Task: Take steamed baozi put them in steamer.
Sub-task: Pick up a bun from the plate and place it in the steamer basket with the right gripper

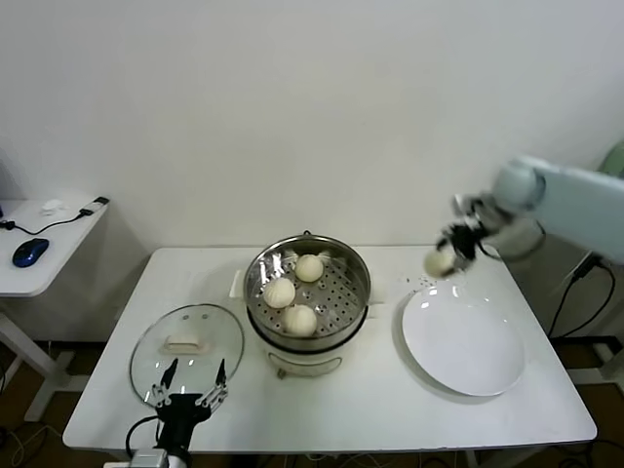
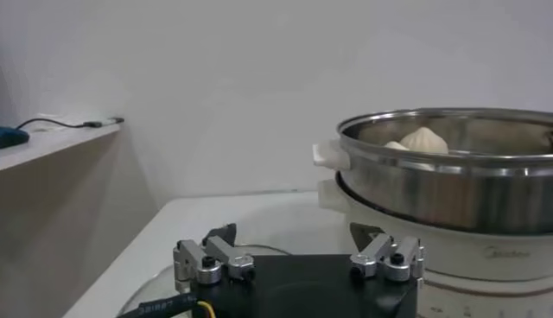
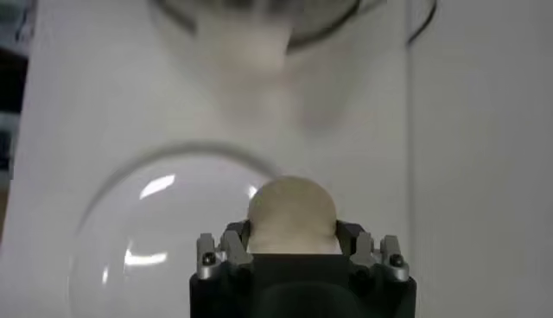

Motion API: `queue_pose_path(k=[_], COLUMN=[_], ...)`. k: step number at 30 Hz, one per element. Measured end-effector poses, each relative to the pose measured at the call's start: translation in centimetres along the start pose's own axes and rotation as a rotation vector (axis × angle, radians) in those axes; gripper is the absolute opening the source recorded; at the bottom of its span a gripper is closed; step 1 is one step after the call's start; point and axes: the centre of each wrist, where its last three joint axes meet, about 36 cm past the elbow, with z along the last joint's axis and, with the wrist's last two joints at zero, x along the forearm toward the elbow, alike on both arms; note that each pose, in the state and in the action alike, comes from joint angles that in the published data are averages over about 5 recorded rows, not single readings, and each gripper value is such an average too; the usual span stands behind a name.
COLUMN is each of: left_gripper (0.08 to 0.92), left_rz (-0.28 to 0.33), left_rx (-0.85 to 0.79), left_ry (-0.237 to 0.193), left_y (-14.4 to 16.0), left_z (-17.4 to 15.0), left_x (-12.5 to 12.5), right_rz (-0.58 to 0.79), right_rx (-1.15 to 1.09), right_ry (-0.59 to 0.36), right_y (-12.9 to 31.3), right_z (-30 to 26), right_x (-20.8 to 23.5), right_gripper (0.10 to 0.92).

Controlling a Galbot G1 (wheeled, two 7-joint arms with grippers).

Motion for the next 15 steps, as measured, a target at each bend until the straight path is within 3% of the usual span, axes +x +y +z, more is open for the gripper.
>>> queue_pose_path(k=[6,15], left_gripper=[0.823,0.823], left_rz=[0.003,0.003], left_rx=[-0.001,0.006], left_ry=[-0.006,-0.012], left_y=[0.2,0.4], left_z=[-0.2,-0.2], left_x=[-0.2,-0.6], right_rz=[-0.014,-0.061], right_rx=[0.036,0.043], right_ry=[-0.071,-0.015], right_y=[0.6,2.8], right_z=[-9.8,-15.8], right_x=[1.7,-3.9], right_gripper=[0.662,0.662])
